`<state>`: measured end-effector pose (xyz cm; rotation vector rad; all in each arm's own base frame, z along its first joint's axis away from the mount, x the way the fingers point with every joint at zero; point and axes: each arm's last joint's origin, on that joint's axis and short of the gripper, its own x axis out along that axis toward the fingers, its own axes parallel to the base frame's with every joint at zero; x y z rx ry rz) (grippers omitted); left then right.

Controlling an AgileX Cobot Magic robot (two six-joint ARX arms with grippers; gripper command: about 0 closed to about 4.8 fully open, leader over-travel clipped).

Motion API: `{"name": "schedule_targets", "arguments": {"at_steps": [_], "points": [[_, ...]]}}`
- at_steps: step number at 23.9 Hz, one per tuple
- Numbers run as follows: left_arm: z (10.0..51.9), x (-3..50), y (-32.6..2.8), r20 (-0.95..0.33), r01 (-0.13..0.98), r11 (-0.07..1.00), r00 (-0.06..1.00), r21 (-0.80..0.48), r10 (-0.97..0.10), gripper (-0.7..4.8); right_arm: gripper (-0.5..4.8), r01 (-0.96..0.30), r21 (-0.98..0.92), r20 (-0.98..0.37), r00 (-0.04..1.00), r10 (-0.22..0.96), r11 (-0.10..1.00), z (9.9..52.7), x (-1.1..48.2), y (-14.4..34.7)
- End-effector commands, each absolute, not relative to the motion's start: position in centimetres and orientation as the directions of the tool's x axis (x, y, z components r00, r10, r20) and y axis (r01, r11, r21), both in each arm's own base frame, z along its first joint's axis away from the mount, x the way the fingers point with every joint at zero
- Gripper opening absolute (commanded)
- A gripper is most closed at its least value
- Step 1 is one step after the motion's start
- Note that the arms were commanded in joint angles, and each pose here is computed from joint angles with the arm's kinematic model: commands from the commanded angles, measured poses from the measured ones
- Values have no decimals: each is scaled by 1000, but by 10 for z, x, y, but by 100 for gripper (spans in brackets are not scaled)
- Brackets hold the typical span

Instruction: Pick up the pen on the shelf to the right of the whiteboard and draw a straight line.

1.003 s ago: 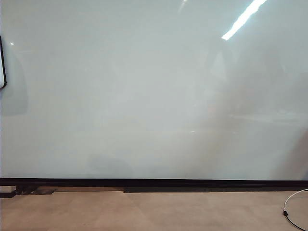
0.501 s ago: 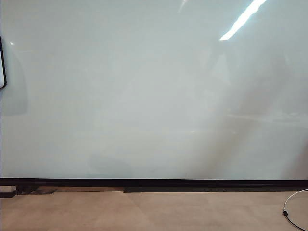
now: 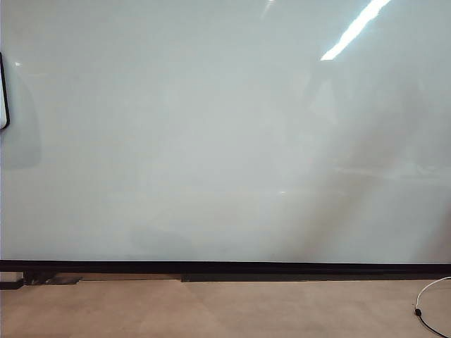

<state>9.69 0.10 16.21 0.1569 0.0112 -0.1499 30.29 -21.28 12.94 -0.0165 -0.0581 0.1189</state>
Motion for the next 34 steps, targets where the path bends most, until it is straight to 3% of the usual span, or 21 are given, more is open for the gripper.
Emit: {"name": "schedule_targets", "arguments": {"at_steps": [1, 3, 26, 30, 34], "points": [[164, 97, 1, -14, 155, 975, 988, 157, -154, -5, 235, -154, -4, 61, 986, 154, 988, 127, 306, -214], [164, 97, 1, -15, 155, 975, 988, 157, -154, -5, 210, -156, -1, 58, 986, 155, 988, 126, 307, -213], [161, 97, 1, -44, 160, 972, 987, 173, -155, -5, 194, -167, -15, 85, 982, 167, 986, 130, 308, -214], [161, 97, 1, -44, 160, 972, 987, 173, -155, -5, 134, -167, -15, 85, 982, 167, 986, 130, 308, -214], [161, 97, 1, -44, 160, 972, 987, 173, -155, -5, 115, -167, -15, 85, 982, 167, 986, 130, 308, -214]]}}
